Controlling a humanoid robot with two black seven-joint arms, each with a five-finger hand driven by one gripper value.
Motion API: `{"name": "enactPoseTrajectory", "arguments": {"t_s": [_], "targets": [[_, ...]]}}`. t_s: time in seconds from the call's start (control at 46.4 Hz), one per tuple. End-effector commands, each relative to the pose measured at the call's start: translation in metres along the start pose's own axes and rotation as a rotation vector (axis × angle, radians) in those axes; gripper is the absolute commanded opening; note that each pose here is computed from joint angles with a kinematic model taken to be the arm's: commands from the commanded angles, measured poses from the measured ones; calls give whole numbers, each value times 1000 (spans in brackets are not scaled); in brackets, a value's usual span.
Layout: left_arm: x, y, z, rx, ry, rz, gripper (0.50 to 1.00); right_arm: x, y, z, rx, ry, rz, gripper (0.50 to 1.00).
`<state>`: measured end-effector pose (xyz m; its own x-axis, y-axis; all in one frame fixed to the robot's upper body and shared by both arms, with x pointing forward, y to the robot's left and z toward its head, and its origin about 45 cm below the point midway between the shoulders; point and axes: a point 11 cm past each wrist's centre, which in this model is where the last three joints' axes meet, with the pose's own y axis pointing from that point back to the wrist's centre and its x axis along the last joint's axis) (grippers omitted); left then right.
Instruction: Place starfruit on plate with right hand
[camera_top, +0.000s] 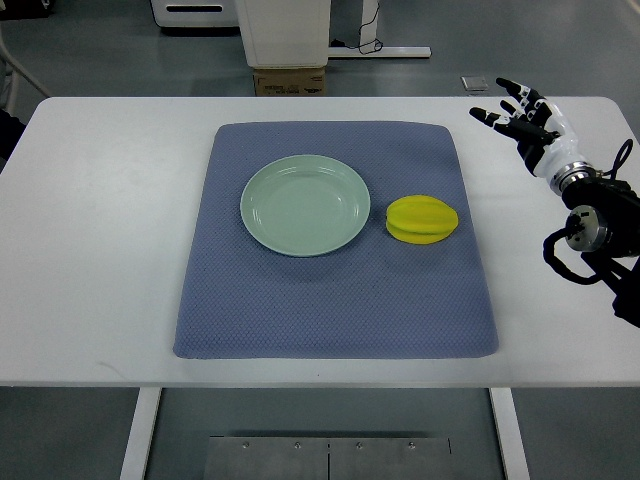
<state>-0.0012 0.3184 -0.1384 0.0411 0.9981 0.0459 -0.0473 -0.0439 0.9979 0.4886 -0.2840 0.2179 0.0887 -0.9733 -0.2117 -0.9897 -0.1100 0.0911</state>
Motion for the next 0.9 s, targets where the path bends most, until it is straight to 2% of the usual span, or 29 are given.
{"name": "enactPoseTrajectory", "arguments": {"t_s": [0.0, 0.215, 0.323, 0.689, 0.883], "targets": [[0, 0, 0, 0, 1, 0, 1000, -3, 0, -1, 22, -4, -6, 1000], [0, 0, 0, 0, -1, 0, 1000, -3, 6, -15, 226, -10, -4, 1000], [0, 0, 0, 0, -1, 0, 1000, -15, 4, -11, 222, -25, -20, 1000], [-1, 0, 0, -2, 1, -2, 1000, -15, 6, -5, 210, -27, -22, 1000], [0, 0, 0, 0, 1, 0, 1000, -24, 11, 6, 181, -60, -124, 1000]]}}
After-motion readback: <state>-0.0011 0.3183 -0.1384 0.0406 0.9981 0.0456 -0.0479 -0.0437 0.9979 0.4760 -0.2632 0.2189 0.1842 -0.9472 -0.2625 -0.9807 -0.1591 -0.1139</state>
